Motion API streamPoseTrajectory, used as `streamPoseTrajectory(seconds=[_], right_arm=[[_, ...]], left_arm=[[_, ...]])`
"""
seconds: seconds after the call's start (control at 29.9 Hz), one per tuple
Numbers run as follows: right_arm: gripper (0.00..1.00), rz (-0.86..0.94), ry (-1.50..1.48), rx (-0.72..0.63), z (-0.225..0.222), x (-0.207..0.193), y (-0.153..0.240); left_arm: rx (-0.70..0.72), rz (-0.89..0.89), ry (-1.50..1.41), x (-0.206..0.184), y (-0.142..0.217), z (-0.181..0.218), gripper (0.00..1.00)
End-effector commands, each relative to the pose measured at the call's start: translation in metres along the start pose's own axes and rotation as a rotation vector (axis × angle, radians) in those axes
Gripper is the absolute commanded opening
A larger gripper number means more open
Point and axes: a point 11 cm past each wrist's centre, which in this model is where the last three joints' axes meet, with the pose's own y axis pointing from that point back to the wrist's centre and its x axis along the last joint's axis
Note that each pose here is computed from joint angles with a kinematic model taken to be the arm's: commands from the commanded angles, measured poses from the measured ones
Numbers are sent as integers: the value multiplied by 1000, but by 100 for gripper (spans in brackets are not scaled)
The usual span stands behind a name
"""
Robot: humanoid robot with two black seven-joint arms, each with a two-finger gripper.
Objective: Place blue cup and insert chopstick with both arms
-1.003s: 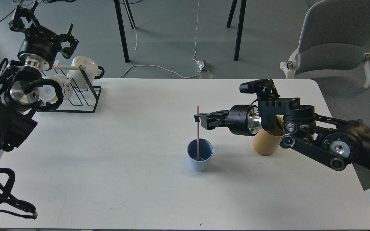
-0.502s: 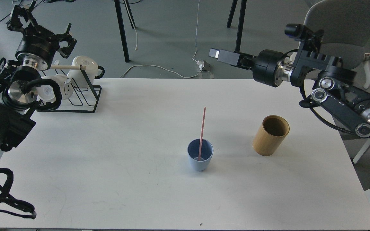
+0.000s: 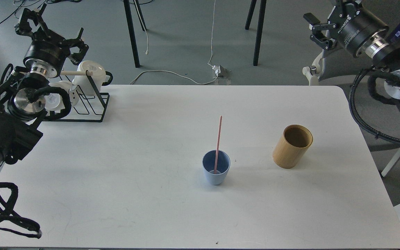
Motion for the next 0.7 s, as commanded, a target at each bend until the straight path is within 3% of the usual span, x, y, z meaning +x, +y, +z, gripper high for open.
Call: streamPoseTrajectory(seconds=[0.0, 0.13, 0.33, 0.67], right_arm=[[100, 134, -206, 64, 5, 38, 13], [100, 213, -325, 91, 21, 61, 22], [100, 203, -408, 86, 52, 61, 23], [100, 187, -411, 84, 51, 56, 19]], left_arm=[[10, -11, 15, -6, -2, -10, 99], [-7, -9, 27, -7, -3, -11, 99], [-7, 11, 29, -3, -2, -16, 99], [-7, 9, 35, -4, -2, -18, 99]])
